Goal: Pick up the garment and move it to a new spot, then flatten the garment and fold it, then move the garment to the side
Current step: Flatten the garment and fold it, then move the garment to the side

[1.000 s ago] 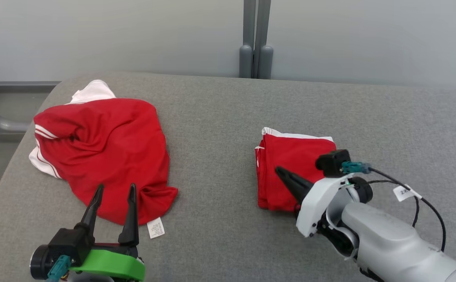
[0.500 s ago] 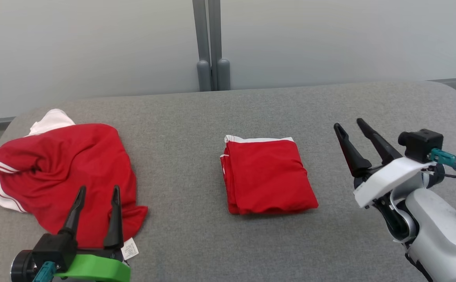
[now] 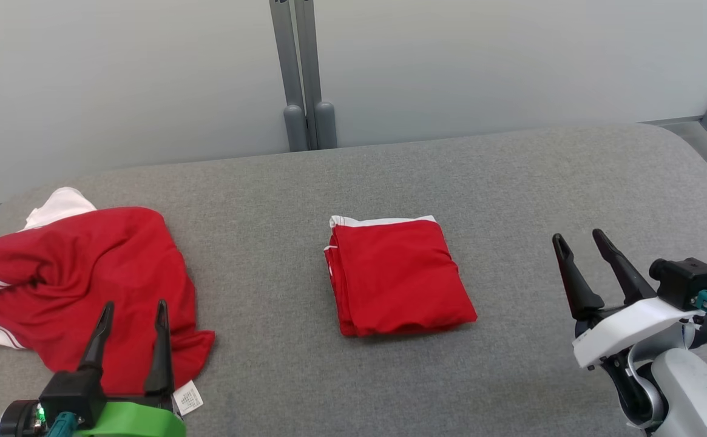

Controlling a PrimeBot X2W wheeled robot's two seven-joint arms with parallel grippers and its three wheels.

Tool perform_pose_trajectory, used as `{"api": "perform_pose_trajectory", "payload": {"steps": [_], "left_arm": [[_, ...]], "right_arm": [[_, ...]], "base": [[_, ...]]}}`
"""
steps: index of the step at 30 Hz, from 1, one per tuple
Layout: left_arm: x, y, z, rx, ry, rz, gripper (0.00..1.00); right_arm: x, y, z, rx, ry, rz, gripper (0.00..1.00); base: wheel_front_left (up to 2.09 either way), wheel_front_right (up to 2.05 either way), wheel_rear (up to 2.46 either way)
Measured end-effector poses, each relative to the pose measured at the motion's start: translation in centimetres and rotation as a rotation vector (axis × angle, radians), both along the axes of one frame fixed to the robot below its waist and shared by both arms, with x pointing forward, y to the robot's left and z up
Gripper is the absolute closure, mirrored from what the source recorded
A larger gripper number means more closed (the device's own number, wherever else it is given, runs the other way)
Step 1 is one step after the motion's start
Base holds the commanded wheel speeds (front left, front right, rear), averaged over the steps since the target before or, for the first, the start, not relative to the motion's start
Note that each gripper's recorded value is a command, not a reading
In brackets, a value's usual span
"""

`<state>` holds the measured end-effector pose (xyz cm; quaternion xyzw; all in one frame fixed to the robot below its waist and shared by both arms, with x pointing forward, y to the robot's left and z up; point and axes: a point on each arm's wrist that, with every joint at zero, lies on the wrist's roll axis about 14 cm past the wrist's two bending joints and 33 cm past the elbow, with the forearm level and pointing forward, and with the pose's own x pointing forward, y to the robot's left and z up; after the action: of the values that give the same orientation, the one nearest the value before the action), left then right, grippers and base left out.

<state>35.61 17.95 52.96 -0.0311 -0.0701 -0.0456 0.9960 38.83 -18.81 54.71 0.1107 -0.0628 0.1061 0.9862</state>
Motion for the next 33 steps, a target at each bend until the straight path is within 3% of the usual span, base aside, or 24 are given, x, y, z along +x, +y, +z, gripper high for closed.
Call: {"api": "perform_pose_trajectory", "payload": {"steps": [15,24,33], "left_arm": [[-0.4,0.1,-0.5,0.009,0.01,0.006,0.0],[-1.6,0.9,-0.4,0.035,0.003,0.039,0.0],[-2.4,2.6,-0.5,0.017,0.009,0.101,0.0]], "right_arm": [[0.3,1.6,-2.1,-0.013,0.063,0.034,0.0],[4.7,5.7,-1.9,-0.067,0.17,0.146,0.0],[9.5,8.2,-6.2,-0.115,0.473,0.192,0.0]], "base": [[0.0,0.0,0.0],[0.0,0.0,0.0],[0.0,0.0,0.0]]}}
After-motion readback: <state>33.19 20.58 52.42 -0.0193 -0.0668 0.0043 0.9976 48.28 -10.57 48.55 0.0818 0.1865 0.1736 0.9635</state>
